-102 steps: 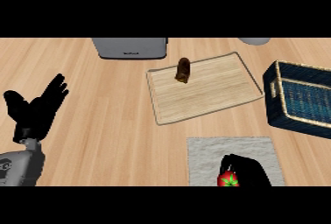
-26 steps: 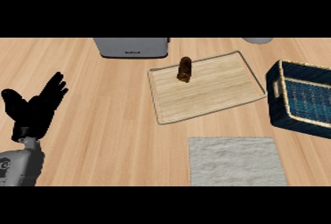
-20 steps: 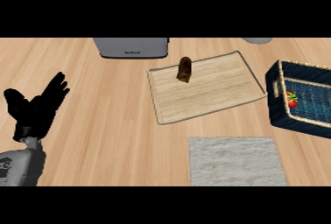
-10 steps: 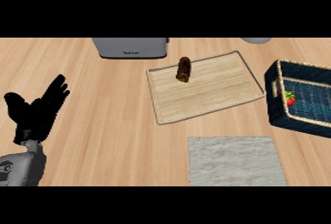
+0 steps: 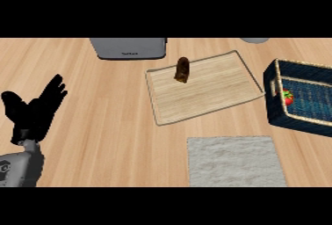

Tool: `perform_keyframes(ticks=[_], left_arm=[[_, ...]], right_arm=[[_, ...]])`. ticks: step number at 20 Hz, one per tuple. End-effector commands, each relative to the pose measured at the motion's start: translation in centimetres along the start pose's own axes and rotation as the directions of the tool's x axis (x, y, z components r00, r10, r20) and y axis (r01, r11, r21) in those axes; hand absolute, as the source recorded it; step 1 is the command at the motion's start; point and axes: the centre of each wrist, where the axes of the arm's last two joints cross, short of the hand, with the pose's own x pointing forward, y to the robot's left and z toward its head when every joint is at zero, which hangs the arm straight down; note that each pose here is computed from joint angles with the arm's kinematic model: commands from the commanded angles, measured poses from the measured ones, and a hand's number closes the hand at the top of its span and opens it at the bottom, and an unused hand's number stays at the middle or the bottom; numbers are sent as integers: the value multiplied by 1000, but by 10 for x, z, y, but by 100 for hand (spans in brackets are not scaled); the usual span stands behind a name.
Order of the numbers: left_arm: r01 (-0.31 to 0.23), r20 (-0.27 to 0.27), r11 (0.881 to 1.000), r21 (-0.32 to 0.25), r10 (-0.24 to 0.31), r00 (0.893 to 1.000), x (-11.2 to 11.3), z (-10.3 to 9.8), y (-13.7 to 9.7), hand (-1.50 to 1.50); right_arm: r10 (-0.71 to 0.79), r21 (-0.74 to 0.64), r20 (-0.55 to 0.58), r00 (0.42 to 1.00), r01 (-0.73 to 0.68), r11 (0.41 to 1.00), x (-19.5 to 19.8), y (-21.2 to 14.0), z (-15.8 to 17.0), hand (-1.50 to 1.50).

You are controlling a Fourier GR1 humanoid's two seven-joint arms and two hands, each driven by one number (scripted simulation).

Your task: Pick the tomato from the placemat and place it in the basket

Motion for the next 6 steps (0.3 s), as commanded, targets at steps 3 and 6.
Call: perform_keyframes(ticks=[3, 6], left_arm=[[-11, -3, 1000, -16, 11, 1000, 16, 4, -5, 0], [0, 9, 1000, 11, 0, 1000, 8, -5, 8, 0]], right_arm=[[22, 104, -35, 999, -18, 994, -14, -91, 5, -150], [30, 154, -17, 999, -27, 988, -24, -117, 11, -150]])
